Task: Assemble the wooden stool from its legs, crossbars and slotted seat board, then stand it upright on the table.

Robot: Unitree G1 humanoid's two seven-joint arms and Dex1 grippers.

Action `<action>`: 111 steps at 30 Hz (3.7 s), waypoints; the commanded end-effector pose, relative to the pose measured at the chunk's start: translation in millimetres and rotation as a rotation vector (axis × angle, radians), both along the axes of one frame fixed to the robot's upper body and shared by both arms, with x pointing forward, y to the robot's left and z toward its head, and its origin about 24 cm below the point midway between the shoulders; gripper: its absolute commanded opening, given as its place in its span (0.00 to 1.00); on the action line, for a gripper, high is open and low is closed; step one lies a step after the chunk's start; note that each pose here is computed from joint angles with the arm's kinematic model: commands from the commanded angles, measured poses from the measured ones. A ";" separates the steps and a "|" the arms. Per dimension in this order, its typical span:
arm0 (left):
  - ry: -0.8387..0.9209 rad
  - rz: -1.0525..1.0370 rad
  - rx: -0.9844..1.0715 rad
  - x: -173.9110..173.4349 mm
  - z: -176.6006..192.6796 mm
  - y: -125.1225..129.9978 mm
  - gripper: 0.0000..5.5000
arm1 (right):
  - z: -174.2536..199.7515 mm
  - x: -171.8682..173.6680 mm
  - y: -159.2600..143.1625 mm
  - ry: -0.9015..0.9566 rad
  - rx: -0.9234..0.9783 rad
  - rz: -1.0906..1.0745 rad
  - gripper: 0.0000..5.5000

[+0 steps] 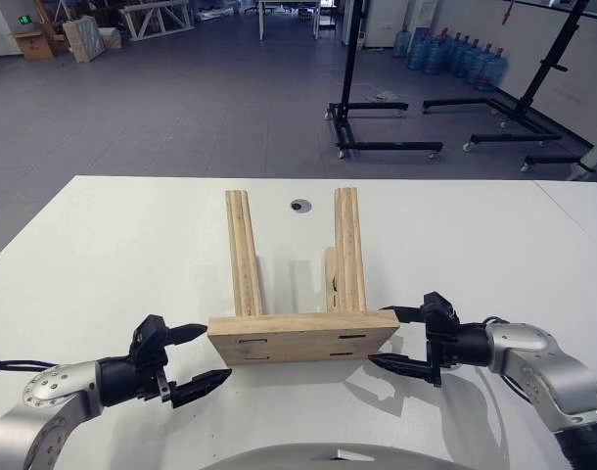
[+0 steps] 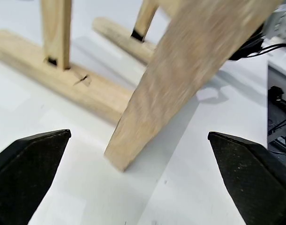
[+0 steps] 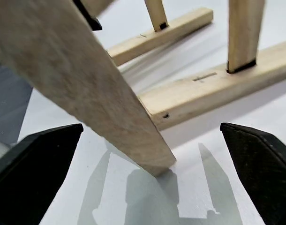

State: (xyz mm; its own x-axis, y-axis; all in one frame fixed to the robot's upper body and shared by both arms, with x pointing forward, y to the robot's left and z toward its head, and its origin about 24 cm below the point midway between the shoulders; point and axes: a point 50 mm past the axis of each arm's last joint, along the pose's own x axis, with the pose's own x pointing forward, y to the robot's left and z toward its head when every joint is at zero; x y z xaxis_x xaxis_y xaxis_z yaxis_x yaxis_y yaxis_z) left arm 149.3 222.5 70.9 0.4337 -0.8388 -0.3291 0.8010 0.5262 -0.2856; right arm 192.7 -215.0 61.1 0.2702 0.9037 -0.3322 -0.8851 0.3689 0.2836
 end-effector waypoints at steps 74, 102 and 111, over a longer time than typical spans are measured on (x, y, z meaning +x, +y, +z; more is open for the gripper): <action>0.576 0.390 -0.571 185.4 70.4 -82.8 0.33 | 79.2 151.5 96.4 0.938 0.505 -0.672 0.27; 0.155 0.712 -0.742 182.0 118.7 18.6 0.98 | 134.8 167.9 -17.6 0.488 0.702 -0.886 0.98; -0.415 1.119 0.019 125.8 47.4 -6.6 0.98 | 23.1 113.8 26.8 -0.124 0.047 -1.289 0.98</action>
